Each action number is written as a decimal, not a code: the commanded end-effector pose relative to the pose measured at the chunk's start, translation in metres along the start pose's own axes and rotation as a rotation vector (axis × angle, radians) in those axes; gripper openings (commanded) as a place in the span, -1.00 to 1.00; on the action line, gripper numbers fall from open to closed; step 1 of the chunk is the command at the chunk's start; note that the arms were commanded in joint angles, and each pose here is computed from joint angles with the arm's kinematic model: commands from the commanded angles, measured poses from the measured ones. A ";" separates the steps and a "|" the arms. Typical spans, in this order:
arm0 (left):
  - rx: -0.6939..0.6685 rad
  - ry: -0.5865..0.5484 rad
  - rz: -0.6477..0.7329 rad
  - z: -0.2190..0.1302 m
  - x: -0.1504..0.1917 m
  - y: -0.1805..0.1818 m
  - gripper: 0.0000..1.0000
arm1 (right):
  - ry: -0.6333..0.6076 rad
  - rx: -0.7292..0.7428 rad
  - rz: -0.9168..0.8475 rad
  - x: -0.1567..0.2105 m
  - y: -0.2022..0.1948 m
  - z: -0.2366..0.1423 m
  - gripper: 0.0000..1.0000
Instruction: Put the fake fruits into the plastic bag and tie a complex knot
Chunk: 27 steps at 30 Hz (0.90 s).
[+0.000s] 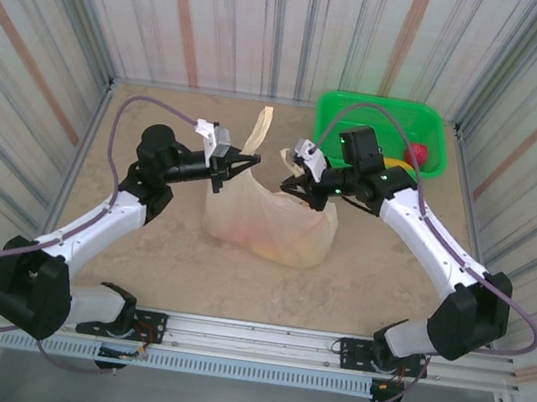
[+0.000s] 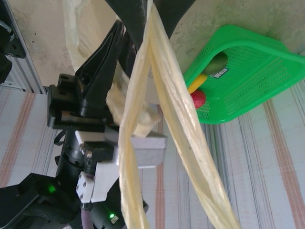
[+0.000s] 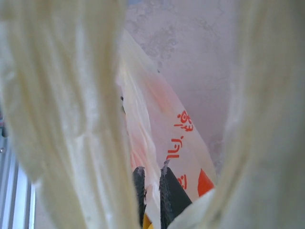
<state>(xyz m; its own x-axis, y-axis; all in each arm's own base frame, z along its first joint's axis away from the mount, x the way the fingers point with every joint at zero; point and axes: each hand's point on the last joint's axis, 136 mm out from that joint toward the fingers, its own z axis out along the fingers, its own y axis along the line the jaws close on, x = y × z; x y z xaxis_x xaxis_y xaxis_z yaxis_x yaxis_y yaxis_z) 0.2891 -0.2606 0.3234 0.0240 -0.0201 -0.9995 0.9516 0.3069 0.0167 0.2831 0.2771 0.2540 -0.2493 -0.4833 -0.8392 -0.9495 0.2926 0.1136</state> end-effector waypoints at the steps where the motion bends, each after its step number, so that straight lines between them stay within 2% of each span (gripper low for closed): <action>1: -0.019 -0.014 0.039 0.002 -0.010 0.004 -1.00 | -0.177 0.003 0.012 -0.026 0.001 -0.033 -0.67; 4: -0.021 -0.014 0.038 0.002 -0.010 0.004 -1.00 | -0.276 0.004 0.036 -0.030 -0.001 -0.052 -0.57; 15: -0.028 -0.023 0.043 0.000 -0.010 0.005 -1.00 | -0.459 0.016 0.070 -0.031 0.000 -0.080 -0.34; 24: -0.032 -0.024 0.044 -0.001 -0.011 0.006 -1.00 | -0.443 0.085 0.065 -0.015 -0.006 -0.078 -0.31; 27: -0.032 -0.024 0.044 -0.001 -0.011 0.006 -1.00 | -0.457 0.082 0.063 -0.015 -0.004 -0.080 -0.24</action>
<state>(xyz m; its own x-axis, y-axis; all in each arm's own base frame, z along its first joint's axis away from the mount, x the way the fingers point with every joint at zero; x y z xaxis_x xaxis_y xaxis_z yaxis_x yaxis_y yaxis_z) 0.2924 -0.2592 0.3227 0.0231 -0.0177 -0.9996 0.9455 0.3254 0.0161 0.2784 0.2198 0.3012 -0.2074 -0.0779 -0.9751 -0.9113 0.3779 0.1636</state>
